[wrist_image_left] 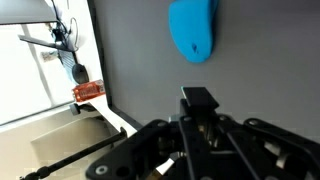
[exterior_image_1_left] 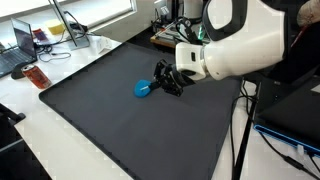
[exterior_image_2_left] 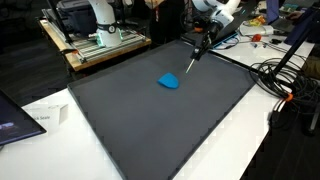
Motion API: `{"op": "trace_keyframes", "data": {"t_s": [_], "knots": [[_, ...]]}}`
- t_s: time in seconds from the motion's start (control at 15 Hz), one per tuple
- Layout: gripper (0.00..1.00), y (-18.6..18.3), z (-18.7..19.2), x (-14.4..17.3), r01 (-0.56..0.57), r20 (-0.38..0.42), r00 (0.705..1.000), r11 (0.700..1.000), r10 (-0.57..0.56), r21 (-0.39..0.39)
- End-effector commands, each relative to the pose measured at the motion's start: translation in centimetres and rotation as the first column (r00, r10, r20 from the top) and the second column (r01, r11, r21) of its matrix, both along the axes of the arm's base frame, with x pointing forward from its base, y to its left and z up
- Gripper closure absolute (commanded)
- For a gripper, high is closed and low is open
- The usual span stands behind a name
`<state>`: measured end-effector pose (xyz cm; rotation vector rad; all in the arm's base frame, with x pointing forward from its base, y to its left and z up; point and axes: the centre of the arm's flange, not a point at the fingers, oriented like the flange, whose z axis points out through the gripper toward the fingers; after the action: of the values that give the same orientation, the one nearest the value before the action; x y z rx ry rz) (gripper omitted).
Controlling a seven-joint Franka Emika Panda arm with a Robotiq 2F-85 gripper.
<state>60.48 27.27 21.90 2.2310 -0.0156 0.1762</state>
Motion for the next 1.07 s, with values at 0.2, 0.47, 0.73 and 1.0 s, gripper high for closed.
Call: {"op": "trace_keyframes", "data": {"t_s": [0.2,0.47,0.73,1.0], "knots": [[0.97,1.4,-4.0,3.0,0.012,-0.008,1.000,0.990,-0.013,-0.138],[0.97,1.3,-5.5,3.8,0.025,-0.043,0.999,0.989,-0.031,-0.144],[0.97,0.7,-4.8,5.0,0.026,-0.098,0.995,0.994,-0.036,-0.105],[0.97,-1.2,-2.6,7.1,0.037,-0.167,0.985,0.999,-0.043,-0.040]]}}
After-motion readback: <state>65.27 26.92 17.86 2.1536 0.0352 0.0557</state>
